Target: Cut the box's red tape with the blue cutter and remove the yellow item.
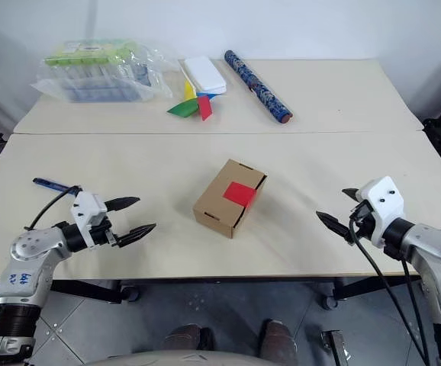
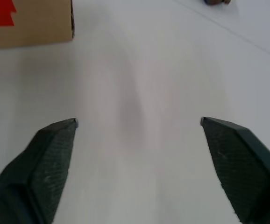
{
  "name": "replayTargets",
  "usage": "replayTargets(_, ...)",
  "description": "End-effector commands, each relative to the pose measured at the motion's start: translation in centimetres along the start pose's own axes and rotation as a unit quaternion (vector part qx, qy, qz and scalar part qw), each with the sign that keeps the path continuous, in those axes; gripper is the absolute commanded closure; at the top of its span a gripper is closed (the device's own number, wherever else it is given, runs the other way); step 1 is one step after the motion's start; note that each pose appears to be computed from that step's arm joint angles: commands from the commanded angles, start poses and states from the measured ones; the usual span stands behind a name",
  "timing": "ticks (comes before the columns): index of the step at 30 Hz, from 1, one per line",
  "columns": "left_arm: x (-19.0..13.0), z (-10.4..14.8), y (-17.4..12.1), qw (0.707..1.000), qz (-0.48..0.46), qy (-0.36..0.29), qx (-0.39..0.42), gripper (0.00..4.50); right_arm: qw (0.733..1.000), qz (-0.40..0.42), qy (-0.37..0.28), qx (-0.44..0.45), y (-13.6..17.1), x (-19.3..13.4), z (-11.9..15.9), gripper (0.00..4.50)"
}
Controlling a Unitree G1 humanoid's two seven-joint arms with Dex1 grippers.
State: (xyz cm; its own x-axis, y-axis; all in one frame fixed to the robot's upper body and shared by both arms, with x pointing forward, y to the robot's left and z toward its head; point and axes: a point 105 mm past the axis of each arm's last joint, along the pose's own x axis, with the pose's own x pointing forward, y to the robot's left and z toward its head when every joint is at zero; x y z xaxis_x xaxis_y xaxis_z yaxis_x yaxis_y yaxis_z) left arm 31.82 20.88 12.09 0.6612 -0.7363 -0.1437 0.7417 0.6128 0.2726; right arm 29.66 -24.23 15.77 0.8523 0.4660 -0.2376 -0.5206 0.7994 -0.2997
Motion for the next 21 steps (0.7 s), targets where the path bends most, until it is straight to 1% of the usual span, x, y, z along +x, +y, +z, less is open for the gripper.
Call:
replayTargets(1, 2.0, 1.2, 0.7, 1.0, 0.005, -0.024, 0.018, 1.51, 1.0, 0.018, -0.019, 0.001, 2.0, 0.8, 1.9, 1.64)
replayTargets(4, 4.3, 2.0, 1.5, 0.999, 0.007, -0.04, 0.016, 2.44, 0.999, 0.032, -0.002, 0.021, 2.8, 1.7, 2.0, 2.7)
replayTargets(6, 5.2, 2.1, 1.7, 0.999, 0.002, -0.045, 0.014, 3.04, 0.999, 0.036, 0.012, 0.024, 3.2, 2.3, 2.0, 3.42)
replayTargets(9, 7.1, 2.1, 1.2, 0.998, -0.028, -0.049, -0.006, 3.96, 0.998, 0.027, 0.034, 0.051, 3.3, 3.0, 2.0, 4.45)
replayTargets(10, 7.9, 2.3, 1.0, 0.998, -0.04, -0.054, -0.012, 4.27, 0.997, 0.018, 0.037, 0.058, 3.1, 3.3, 2.1, 4.5)
replayTargets(11, 8.6, 2.5, 0.6, 0.997, -0.053, -0.058, -0.017, 4.46, 0.997, 0.009, 0.042, 0.065, 2.9, 3.7, 2.0, 4.5)
replayTargets(13, 9.5, 2.7, -0.1, 0.994, -0.083, -0.062, -0.018, 4.46, 0.996, 0.004, 0.055, 0.071, 3.0, 4.5, 1.9, 4.5)
replayTargets(15, 10.0, 2.7, -0.6, 0.993, -0.105, -0.06, -0.02, 4.46, 0.995, 0.021, 0.062, 0.074, 3.7, 5.2, 2.1, 4.5)
replayTargets(18, 10.6, 2.4, -1.6, 0.987, -0.147, -0.046, -0.044, 4.46, 0.993, 0.05, 0.069, 0.087, 4.6, 6.9, 2.7, 4.5)
replayTargets(21, 10.8, 2.4, -2.4, 0.982, -0.178, -0.041, -0.051, 4.46, 0.99, 0.079, 0.084, 0.08, 5.7, 8.4, 3.1, 4.5)
